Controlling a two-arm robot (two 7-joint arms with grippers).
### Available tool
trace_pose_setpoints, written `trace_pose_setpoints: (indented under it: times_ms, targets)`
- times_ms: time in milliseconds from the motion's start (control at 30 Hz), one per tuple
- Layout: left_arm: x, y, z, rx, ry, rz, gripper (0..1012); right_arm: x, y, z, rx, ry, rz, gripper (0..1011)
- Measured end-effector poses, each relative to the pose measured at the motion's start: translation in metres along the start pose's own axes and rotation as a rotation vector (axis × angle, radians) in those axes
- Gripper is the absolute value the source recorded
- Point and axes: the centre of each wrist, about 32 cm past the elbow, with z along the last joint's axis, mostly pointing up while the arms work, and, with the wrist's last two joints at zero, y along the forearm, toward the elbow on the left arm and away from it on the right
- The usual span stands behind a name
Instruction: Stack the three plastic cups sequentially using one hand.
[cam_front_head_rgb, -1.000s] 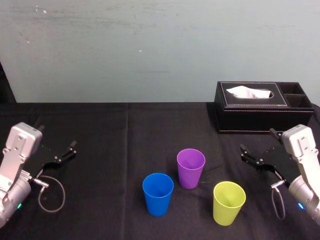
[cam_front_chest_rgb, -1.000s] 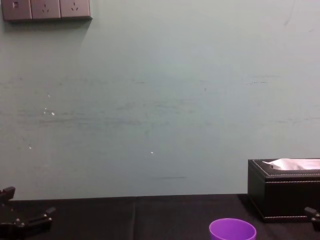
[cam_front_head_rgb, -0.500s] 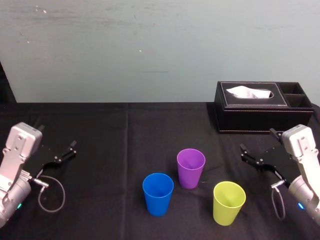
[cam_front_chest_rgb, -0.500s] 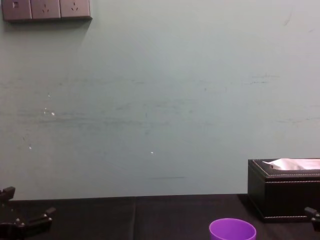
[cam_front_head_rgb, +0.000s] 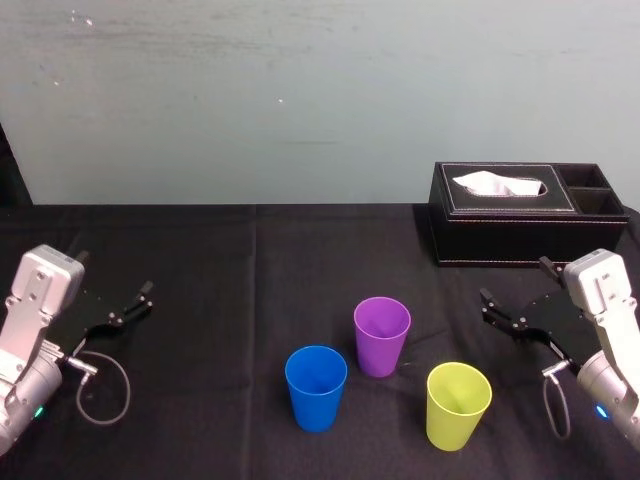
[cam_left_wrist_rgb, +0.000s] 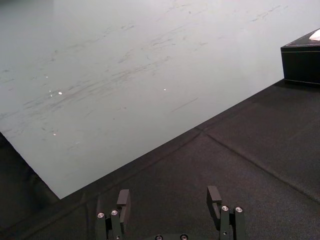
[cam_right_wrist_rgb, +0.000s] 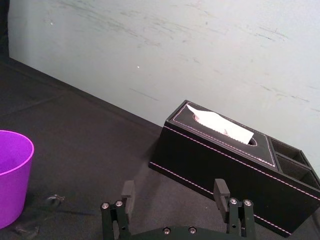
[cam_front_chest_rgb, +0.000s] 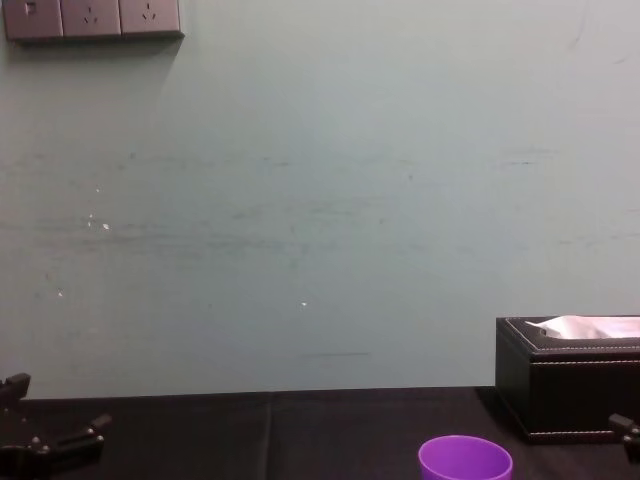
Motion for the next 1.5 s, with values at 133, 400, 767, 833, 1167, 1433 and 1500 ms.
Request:
trace_pose_setpoints:
  times_ms: [133, 400, 767, 833, 1167, 1433, 1500]
  targets:
    - [0.0000, 0.000, 0.000, 0.000, 0.000, 0.000, 1000, 0.0000, 0.000, 0.000, 0.000, 0.000, 0.000, 1003]
    - [0.0000, 0.000, 0.000, 0.000, 0.000, 0.000, 1000, 0.0000, 0.000, 0.000, 0.000, 0.000, 0.000, 1003]
    - [0.0000, 0.000, 0.000, 0.000, 0.000, 0.000, 1000, 0.0000, 0.000, 0.000, 0.000, 0.000, 0.000, 1003]
    - [0.0000, 0.000, 0.000, 0.000, 0.000, 0.000, 1000, 0.0000, 0.000, 0.000, 0.000, 0.000, 0.000, 1003]
    - [0.0000, 0.000, 0.000, 0.000, 0.000, 0.000, 1000, 0.0006, 0.000, 0.000, 0.009, 0.007, -0.004, 1003]
    - [0.0000, 0.000, 0.000, 0.000, 0.000, 0.000, 1000, -0.0003, -0.009, 0.004, 0.044, 0.053, 0.007, 1003]
    - [0.0000, 0.000, 0.000, 0.000, 0.000, 0.000, 1000, -0.0004, -0.012, 0.005, 0.048, 0.063, 0.012, 1003]
